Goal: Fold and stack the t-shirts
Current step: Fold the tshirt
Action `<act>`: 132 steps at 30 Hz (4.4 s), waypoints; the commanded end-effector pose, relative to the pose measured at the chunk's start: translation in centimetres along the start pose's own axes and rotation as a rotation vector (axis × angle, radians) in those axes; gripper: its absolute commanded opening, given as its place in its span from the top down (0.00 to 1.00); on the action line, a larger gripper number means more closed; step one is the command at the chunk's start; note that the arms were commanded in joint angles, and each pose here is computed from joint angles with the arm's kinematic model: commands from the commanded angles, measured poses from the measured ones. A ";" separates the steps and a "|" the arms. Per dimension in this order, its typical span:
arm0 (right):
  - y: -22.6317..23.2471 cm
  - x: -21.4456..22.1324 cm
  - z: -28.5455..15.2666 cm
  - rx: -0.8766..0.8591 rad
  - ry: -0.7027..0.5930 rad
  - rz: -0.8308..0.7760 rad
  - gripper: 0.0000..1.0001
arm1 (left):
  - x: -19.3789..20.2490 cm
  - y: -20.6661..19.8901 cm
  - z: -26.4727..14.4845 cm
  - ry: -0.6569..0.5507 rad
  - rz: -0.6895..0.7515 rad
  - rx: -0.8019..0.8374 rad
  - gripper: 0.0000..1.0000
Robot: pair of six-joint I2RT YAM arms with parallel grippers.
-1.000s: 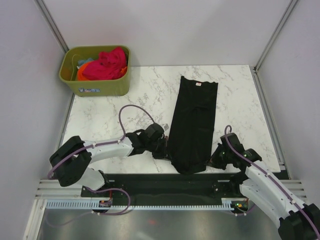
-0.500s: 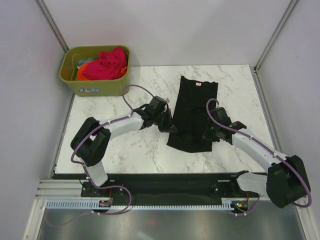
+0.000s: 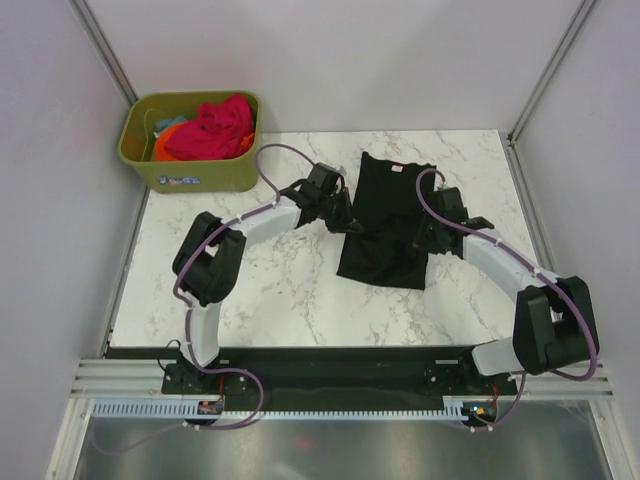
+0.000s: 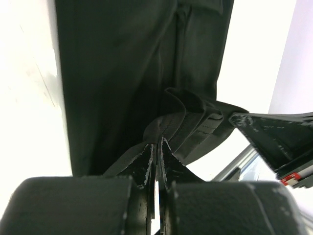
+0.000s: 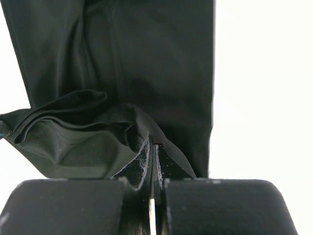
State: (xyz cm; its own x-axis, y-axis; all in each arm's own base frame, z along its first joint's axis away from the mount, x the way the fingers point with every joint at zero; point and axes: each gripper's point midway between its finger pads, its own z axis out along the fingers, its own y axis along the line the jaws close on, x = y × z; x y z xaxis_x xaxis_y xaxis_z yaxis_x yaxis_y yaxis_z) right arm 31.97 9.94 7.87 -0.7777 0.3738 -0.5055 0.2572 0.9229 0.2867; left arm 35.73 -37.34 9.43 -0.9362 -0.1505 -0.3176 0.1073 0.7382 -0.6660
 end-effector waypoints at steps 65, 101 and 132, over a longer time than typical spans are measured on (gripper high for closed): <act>-4.0 -6.1 6.8 0.053 0.028 0.214 0.64 | 3.3 6.6 -0.6 0.105 0.130 -0.051 0.51; -9.7 7.1 0.2 0.135 0.162 0.182 1.00 | 8.6 6.0 -2.3 0.095 0.015 -0.026 0.98; -11.1 8.3 -1.3 0.180 0.008 0.414 0.62 | 12.1 5.0 0.8 0.072 -0.138 -0.027 0.53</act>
State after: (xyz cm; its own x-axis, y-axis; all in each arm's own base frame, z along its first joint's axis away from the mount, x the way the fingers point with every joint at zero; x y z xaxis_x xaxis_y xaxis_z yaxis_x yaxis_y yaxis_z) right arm 22.02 3.53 1.83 -0.6342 0.6957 -0.3373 0.6146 0.7183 0.3260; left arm 24.70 -36.29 2.83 -0.9714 -0.1570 -0.1782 0.0153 0.7074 -0.7067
